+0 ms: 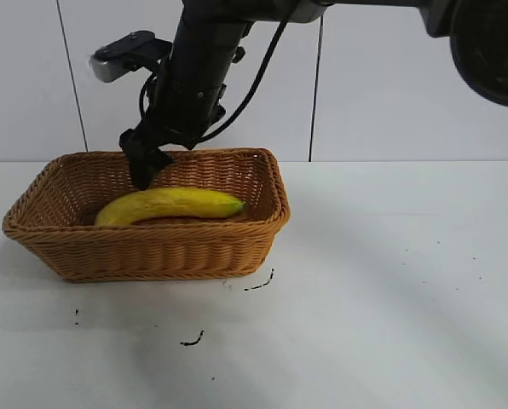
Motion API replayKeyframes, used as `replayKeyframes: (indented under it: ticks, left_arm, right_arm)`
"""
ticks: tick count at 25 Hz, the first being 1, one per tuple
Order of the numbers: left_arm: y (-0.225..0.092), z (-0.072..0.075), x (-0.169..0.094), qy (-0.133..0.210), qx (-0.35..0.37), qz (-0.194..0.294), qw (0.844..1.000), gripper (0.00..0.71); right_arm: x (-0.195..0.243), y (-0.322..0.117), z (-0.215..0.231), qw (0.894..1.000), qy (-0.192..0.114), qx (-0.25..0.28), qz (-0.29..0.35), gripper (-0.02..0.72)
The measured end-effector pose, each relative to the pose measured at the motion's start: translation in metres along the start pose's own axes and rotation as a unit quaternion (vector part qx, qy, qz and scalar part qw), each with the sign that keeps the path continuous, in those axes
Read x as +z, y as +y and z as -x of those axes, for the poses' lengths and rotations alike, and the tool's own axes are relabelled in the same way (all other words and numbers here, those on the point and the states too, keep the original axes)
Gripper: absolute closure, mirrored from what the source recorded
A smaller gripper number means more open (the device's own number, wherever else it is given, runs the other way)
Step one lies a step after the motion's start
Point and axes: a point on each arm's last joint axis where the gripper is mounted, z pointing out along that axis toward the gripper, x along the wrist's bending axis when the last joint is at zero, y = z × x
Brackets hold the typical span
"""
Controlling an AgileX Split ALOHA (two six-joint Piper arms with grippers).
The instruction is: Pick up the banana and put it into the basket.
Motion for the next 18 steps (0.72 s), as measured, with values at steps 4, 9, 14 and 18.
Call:
replayKeyframes:
  ticks: [4, 9, 14, 18]
  left_arm:
    - [0.000, 0.000, 0.000, 0.000, 0.000, 0.000, 1.000, 0.015]
    - [0.000, 0.000, 0.000, 0.000, 0.000, 0.000, 1.000, 0.015]
    - [0.000, 0.000, 0.000, 0.000, 0.000, 0.000, 1.000, 0.015]
    - [0.000, 0.000, 0.000, 0.000, 0.000, 0.000, 1.000, 0.015]
  right_arm:
    - [-0.035, 0.006, 0.019, 0.995, -0.013, 0.095, 0.006, 0.014]
    - [-0.050, -0.025, 0.087, 0.976, -0.050, 0.210, -0.023, 0.014]
    - [-0.069, -0.083, 0.170, 0.949, -0.096, 0.294, -0.063, 0.014]
    - [-0.086, -0.123, 0.218, 0.927, -0.124, 0.347, -0.069, 0.014]
